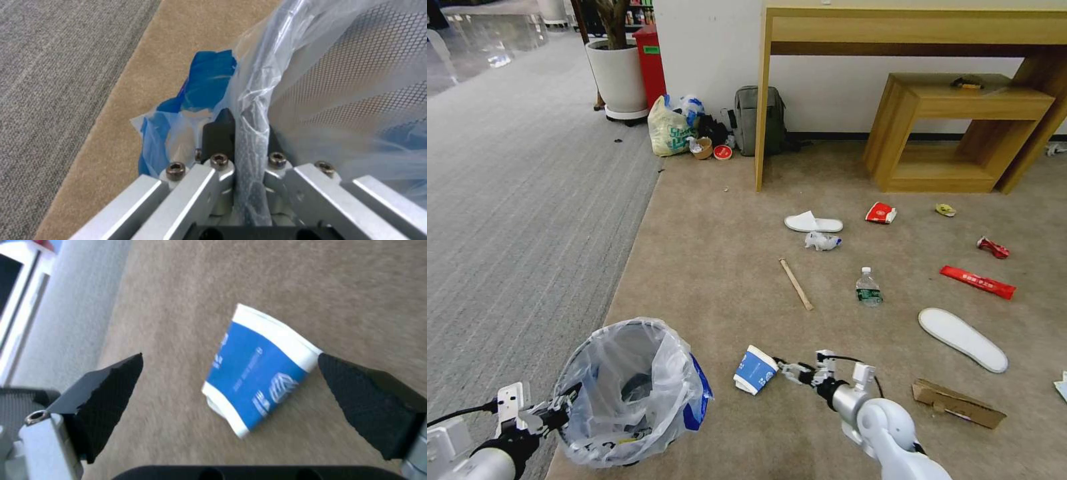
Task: Pick up the trash bin and place the garbage on the floor into it.
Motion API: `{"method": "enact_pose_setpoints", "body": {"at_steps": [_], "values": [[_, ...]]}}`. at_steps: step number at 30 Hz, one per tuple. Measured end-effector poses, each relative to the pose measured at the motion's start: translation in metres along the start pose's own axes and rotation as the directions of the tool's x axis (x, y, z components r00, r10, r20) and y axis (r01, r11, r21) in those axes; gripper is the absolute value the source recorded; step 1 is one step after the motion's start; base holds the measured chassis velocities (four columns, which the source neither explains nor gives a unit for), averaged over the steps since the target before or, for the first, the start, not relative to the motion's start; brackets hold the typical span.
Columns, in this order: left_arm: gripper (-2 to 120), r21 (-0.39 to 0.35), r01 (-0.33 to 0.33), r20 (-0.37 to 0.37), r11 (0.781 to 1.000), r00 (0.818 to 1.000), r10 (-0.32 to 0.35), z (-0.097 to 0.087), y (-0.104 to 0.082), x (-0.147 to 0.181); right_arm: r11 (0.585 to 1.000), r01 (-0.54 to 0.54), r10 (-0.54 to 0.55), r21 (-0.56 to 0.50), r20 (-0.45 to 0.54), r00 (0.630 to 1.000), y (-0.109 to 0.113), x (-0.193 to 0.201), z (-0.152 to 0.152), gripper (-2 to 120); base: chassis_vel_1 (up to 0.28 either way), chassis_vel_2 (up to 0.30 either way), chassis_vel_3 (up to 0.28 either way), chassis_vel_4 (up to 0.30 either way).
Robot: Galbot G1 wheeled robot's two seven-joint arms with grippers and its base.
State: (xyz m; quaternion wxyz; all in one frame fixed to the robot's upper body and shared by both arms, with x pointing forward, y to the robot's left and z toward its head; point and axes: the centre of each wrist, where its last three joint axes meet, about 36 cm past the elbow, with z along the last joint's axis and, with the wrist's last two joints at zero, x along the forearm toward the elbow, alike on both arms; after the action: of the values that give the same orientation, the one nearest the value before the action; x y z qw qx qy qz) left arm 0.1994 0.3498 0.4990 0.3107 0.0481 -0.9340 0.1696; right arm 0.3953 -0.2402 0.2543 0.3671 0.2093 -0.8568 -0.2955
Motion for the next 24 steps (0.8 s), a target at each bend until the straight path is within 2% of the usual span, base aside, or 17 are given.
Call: {"method": "enact_pose_setpoints", "body": {"at_steps": [4,10,15,24], "values": [[0,0.003,0.010,0.000,1.000,1.000,-0.010,0.003,-0.003,0.002,0.996,0.012,-0.013,-0.085,-0.022,1.000,0.002,-0.013,-0.004,100,0.000,0.000,0.000,0.000],[0,0.008,0.016,0.005,1.000,1.000,-0.016,0.005,-0.006,0.003,0.985,-0.079,0.069,-0.155,-0.067,0.995,0.002,-0.013,0.010,100,0.000,0.000,0.000,0.000],[0,0.007,0.012,0.005,1.000,1.000,-0.012,0.005,-0.007,0.001,0.979,-0.116,0.104,-0.167,-0.078,0.992,-0.003,-0.015,0.019,100,0.000,0.000,0.000,0.000],[0,0.005,0.012,0.000,1.000,1.000,-0.012,0.006,-0.007,0.001,0.980,-0.107,0.099,-0.165,-0.060,0.993,-0.007,-0.025,0.013,100,0.000,0.000,0.000,0.000]]}}
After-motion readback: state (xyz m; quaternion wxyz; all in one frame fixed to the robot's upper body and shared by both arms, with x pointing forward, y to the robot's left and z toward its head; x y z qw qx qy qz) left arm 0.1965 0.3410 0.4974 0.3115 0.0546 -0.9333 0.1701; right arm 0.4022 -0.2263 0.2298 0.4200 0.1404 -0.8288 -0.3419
